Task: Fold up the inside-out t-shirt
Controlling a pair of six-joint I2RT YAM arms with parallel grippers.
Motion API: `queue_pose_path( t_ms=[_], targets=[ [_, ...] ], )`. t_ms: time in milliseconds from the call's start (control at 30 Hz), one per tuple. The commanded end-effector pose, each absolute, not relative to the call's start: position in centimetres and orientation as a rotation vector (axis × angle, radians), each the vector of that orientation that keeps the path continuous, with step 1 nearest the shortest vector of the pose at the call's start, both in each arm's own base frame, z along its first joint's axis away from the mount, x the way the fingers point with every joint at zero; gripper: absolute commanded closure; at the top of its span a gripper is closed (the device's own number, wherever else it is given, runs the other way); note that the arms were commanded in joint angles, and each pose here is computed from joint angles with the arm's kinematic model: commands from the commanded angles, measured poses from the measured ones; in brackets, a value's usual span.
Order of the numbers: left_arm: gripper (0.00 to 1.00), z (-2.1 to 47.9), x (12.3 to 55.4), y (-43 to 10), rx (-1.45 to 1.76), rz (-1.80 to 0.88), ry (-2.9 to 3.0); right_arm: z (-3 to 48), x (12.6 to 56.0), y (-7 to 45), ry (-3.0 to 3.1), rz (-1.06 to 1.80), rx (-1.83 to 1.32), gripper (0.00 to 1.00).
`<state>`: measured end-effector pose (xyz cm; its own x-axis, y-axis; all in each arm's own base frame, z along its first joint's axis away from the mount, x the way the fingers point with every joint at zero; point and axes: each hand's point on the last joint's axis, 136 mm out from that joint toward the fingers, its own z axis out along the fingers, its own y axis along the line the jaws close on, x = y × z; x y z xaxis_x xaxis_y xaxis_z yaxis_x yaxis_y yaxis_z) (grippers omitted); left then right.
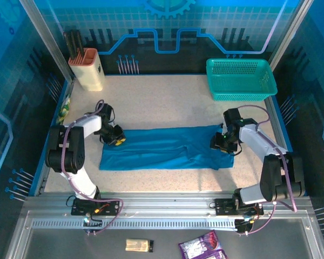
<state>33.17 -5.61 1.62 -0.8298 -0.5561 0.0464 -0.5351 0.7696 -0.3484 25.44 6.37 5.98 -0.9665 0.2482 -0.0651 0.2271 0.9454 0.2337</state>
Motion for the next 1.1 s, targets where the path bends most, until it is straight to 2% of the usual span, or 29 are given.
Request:
queue_pose_path(
  t_ms=[0,167,300,433,533,733,833,1067],
  targets=[
    [0.80,2.0,34.1,-5.0,-0.870,-0.518,2.898,4.1,24.0,6.0,3.083,0.330,0.396,0.57],
    [0.80,3.6,34.2,-5.2,-0.849,-0.547,2.868,3.0,23.9,4.6,3.096,0.196,0.440,0.57],
    [0.79,4.7,33.4,-5.4,-0.850,-0.568,2.846,2.1,23.9,4.8,3.114,0.219,0.448,0.58],
    [0.78,5.4,31.8,-5.5,-0.870,-0.584,2.828,2.1,24.0,5.0,3.110,0.234,0.455,0.67],
    [0.78,5.4,30.4,-5.7,-0.907,-0.602,2.817,3.4,24.2,4.9,3.078,0.225,0.454,0.78],
    [0.78,3.3,27.5,-6.9,-1.158,-0.781,2.753,5.9,23.7,4.2,3.035,0.181,0.460,0.97],
    [0.77,2.1,27.0,-6.1,-1.220,-0.742,2.740,5.9,23.8,3.7,3.024,0.155,0.478,1.00],
    [0.78,-0.3,26.2,-5.0,-1.334,-0.775,2.765,3.0,23.8,2.2,3.074,0.078,0.547,1.00]
  ],
)
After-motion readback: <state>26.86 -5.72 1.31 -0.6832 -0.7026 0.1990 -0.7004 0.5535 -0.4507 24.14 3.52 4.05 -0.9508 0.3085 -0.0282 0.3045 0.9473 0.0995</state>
